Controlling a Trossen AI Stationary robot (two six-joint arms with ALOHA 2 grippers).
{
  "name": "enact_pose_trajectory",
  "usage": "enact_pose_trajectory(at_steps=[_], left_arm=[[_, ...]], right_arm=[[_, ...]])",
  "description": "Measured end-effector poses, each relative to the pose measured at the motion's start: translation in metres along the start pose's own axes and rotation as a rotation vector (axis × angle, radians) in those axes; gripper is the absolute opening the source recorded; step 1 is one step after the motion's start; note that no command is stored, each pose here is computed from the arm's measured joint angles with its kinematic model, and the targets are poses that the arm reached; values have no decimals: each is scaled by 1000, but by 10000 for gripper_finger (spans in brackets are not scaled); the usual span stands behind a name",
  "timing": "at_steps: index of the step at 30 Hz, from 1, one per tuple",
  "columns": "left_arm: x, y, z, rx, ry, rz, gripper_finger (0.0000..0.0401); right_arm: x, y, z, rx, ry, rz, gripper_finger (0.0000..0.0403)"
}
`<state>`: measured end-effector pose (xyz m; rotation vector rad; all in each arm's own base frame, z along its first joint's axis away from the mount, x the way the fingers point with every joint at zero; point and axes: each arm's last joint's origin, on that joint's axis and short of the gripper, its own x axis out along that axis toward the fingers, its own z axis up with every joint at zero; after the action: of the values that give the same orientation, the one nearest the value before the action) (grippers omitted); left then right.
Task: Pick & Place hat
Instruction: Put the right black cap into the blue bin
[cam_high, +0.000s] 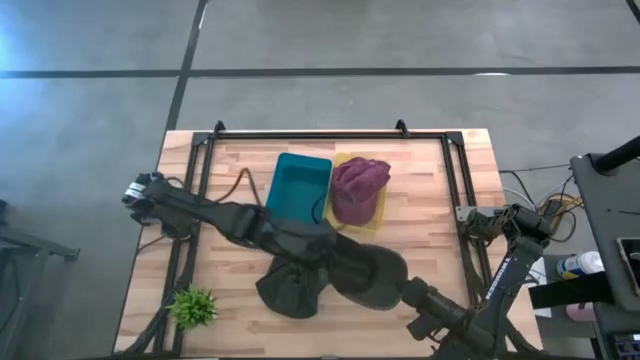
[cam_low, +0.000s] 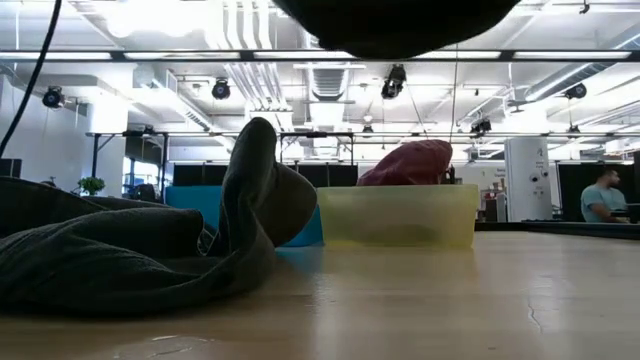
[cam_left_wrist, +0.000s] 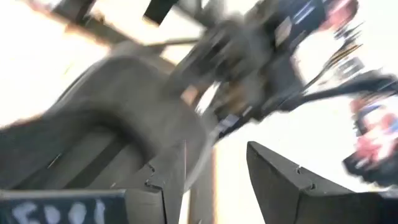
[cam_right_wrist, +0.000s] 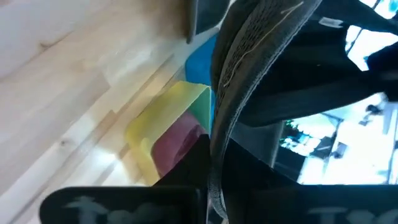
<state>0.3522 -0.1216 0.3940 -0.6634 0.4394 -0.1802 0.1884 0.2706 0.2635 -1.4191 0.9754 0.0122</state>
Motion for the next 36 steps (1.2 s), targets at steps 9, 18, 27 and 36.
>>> enact_pose_trajectory(at_steps=[9, 18, 27, 36], left_arm=[[40, -11, -4, 46, 38, -517, 163], [29, 31, -28, 67, 231, 110, 163], [34, 79, -55, -55, 332, 370, 163], [60, 127, -89, -301, 129, 233, 163]], right_arm=[[9, -3, 1, 120, 29, 83, 15], [-12, 12, 1, 58, -32, 73, 16], [-26, 28, -5, 46, -32, 131, 18], [-18, 50, -7, 70, 21, 290, 14]])
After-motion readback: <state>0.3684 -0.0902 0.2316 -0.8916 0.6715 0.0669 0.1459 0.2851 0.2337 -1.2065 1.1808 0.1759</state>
